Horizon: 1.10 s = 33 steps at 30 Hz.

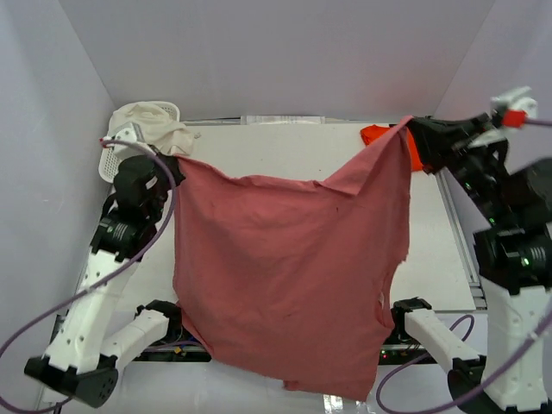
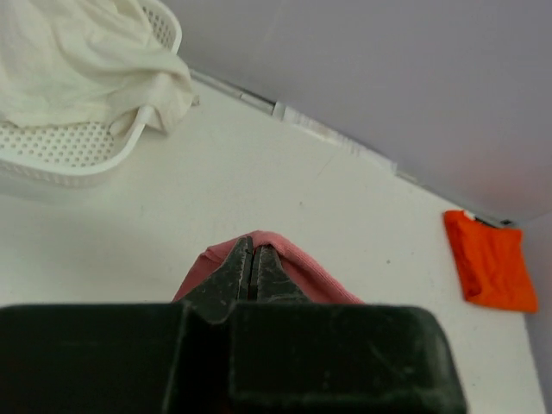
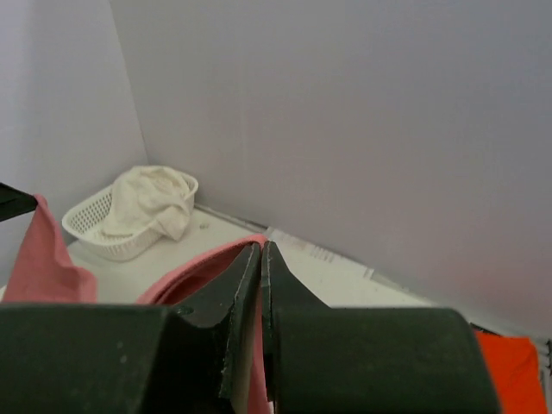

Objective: Fold and stack the t-shirts
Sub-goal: Flatten out the tshirt

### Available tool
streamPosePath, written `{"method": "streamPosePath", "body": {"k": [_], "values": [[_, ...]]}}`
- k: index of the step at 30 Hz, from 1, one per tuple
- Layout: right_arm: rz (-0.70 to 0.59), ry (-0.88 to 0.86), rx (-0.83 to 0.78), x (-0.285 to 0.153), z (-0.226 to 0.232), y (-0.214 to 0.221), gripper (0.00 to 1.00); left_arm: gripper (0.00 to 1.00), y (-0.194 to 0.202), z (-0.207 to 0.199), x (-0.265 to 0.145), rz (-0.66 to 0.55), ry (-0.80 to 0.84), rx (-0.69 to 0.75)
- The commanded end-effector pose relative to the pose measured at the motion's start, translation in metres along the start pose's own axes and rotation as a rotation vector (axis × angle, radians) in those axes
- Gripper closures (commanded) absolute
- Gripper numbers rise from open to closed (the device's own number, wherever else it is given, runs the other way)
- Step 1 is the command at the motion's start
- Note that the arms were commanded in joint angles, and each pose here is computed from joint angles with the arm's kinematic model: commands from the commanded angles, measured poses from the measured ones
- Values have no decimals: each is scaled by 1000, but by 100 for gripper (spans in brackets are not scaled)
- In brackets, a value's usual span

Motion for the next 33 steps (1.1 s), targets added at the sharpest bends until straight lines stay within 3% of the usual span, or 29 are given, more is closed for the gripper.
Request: {"method": "streamPosePath", "body": {"k": [1, 5, 6, 8, 10, 11, 12, 13, 14, 15, 16, 17, 18, 19, 20, 21, 22, 23, 25, 26, 28, 29, 30, 33], "values": [[6, -9, 32, 41, -15, 18, 92, 100, 4, -11, 34, -5, -20, -31], [32, -45, 41, 85, -29, 31, 92, 100, 11, -29, 80, 18, -32, -12], [30, -56, 40, 95, -31, 29, 92, 100, -10, -43, 84, -15, -7, -18], [-18, -82, 10, 118, -37, 0, 92, 100, -8, -47, 112, 11, -32, 7], [5, -77, 19, 142, -48, 2, 92, 100, -50, -59, 125, -38, 3, -26], [-75, -79, -10, 139, -45, -37, 92, 100, -57, -58, 134, -21, 3, -34], [-85, -70, -8, 144, -53, -44, 92, 100, -48, -51, 162, 23, -15, -38], [-41, -108, 75, 170, -64, -23, 92, 100, -94, -66, 167, -30, 59, -81], [-126, -118, 60, 162, -66, -62, 92, 100, -92, -63, 177, 29, 46, -86], [-117, -95, 78, 163, -86, -58, 92, 100, -67, -53, 220, 113, 10, -83], [-120, -155, 115, 165, -86, -57, 92, 100, -119, -81, 205, 18, 89, -91], [-128, -184, 99, 160, -83, -60, 92, 100, -107, -75, 208, 73, 58, -83], [-60, -201, 142, 166, -88, -25, 92, 100, -102, -72, 211, 90, 46, -81], [-181, -270, 19, 134, -55, -67, 92, 100, -84, -61, 210, 123, 21, -90], [-203, -271, 10, 125, -51, -59, 92, 100, -75, -56, 205, 117, 30, -90], [-143, -242, 54, 124, -59, -10, 92, 100, -68, -49, 194, 90, 44, -90], [-195, -238, -10, 100, -42, -30, 92, 100, -105, -62, 138, -46, 136, -100], [-186, -233, -36, 94, -40, -23, 92, 100, -68, -41, 142, -34, 127, -107], [-137, -243, -9, 75, -28, 6, 92, 100, -67, -36, 110, -47, 133, -125], [-141, -254, -9, 68, -23, 13, 92, 100, -35, -19, 108, 25, 102, -139], [-106, -296, 39, 39, 0, 46, 92, 100, -12, -14, 87, 68, 143, -155], [-107, -300, 52, 29, 7, 55, 92, 100, -22, -18, 58, 17, 190, -161], [-102, -294, 76, 17, 14, 63, 92, 100, 1, -2, 51, 47, 165, -155], [-50, -247, 117, -14, 28, 89, 92, 100, -11, 13, 19, -30, 122, -98]]}}
Point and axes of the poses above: each gripper's point midway between its finger pads, its own x axis out along the fingers, its own z axis along the line the jaws close on, y = z × x, the point moved 1 cm from there along -x, back along the fingers, and after that the axes turned 4 degrees about -x, right-handed, at the moved point
